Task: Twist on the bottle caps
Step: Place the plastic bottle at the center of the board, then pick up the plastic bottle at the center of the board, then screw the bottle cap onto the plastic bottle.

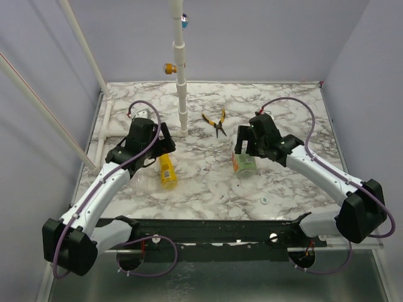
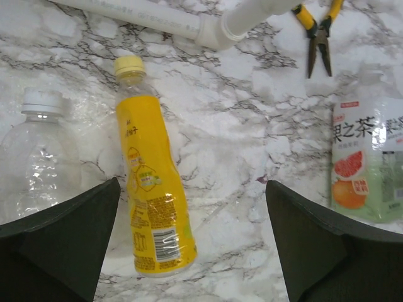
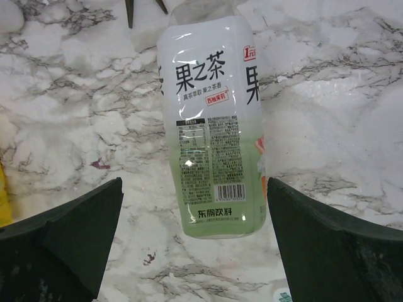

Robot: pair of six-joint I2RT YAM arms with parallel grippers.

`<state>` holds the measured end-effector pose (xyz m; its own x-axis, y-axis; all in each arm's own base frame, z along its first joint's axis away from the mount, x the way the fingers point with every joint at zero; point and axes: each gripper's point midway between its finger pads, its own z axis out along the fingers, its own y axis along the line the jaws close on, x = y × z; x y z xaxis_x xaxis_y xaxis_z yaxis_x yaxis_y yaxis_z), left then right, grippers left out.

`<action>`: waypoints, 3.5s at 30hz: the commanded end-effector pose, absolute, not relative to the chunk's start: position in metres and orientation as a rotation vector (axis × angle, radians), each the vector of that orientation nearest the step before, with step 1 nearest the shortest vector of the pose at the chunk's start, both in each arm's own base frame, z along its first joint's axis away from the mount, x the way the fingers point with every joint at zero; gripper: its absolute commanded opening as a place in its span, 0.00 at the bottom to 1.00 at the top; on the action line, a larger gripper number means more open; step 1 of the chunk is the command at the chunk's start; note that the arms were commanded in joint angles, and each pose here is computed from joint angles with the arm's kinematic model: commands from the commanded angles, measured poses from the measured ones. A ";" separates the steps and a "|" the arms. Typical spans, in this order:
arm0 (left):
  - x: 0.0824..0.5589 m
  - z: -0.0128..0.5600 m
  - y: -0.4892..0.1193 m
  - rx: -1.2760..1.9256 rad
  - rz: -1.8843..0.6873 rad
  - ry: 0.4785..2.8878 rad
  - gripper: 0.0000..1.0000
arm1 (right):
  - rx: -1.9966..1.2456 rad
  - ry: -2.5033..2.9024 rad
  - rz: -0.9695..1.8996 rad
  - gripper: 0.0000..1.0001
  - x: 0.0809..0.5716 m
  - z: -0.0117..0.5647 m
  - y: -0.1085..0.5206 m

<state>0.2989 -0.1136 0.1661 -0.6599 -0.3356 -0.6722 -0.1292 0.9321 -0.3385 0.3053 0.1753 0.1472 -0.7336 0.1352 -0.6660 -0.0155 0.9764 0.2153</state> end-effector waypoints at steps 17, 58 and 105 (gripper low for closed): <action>0.255 0.205 -0.181 -0.060 -0.864 2.292 0.99 | -0.066 2.550 -0.078 1.00 0.334 0.071 0.164; 0.218 0.311 -0.284 0.356 -1.606 1.624 0.99 | -0.554 1.673 1.743 0.48 0.204 0.311 0.311; 0.217 0.229 -0.285 0.603 -1.013 1.808 0.07 | 0.758 2.581 0.194 0.79 0.166 0.083 0.108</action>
